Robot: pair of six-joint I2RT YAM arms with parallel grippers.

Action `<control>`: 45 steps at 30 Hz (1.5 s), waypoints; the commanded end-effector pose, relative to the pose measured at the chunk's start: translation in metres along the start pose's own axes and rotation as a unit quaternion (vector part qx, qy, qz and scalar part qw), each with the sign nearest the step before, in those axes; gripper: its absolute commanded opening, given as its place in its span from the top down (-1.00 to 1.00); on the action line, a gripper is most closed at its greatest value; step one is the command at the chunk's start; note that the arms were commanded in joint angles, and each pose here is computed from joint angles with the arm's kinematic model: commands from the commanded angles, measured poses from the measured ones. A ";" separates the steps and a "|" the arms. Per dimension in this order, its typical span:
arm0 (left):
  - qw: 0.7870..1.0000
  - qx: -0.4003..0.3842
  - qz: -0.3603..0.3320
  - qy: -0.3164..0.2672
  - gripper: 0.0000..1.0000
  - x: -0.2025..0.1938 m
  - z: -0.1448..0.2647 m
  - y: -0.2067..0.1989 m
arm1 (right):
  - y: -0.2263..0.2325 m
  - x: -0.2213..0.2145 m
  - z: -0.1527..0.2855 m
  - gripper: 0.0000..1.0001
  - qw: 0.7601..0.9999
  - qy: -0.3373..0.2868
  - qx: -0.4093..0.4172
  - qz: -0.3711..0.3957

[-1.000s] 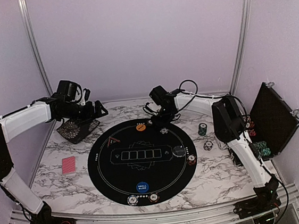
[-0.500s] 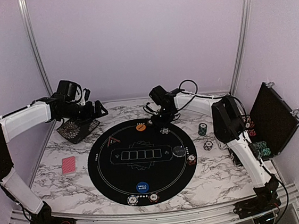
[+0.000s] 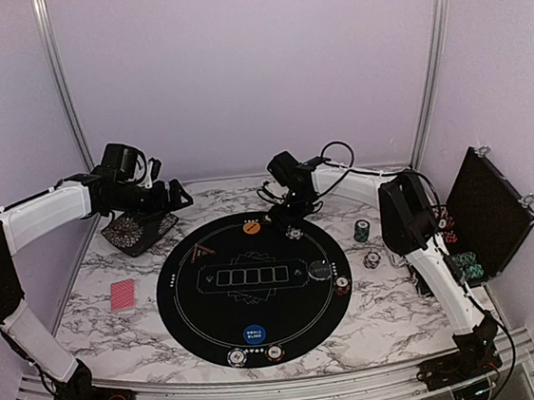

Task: Distribute texas hold em gaming equipment
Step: Place the poker chips pile in the big blind area.

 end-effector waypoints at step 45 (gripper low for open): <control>1.000 -0.001 0.005 0.011 -0.98 -0.007 0.003 0.002 | 0.009 -0.045 0.016 0.13 0.996 0.033 0.042 -0.071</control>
Point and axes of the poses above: each gripper's point midway between its finger pads, its own z axis back along the fingers, its own y axis along the line the jaws close on, x = y × z, the point moved 1 cm from there along z, back along the fingers, and after that the axes turned 8 degrees about -z, right-handed, at the moved point
